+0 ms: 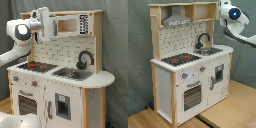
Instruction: Play with the kitchen
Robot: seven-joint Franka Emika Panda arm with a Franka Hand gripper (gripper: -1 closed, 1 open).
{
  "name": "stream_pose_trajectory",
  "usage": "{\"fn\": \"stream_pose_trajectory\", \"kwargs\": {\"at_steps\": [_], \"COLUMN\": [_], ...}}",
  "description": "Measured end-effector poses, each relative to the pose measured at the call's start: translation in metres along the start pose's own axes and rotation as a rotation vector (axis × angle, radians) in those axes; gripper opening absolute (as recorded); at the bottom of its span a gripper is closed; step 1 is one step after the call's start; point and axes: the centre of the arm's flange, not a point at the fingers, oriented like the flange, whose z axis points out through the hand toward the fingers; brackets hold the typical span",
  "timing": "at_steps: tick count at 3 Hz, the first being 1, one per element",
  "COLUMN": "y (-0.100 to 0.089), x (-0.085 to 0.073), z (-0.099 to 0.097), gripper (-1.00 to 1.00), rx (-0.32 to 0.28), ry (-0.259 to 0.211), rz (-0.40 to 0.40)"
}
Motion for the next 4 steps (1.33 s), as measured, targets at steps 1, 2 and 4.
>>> {"fn": "stream_pose_trajectory", "kwargs": {"at_steps": [1,2,4], "y": [-0.033,-0.053,-0.094], "x": [0.019,0.029,0.042], "z": [-0.057,-0.115,-0.245], "gripper": [1.00,1.00,1.00], "rx": [0.000,-0.003,-0.025], "ry": [0.065,0.120,0.297], "rz": [-0.055,-0.089,-0.194]}}
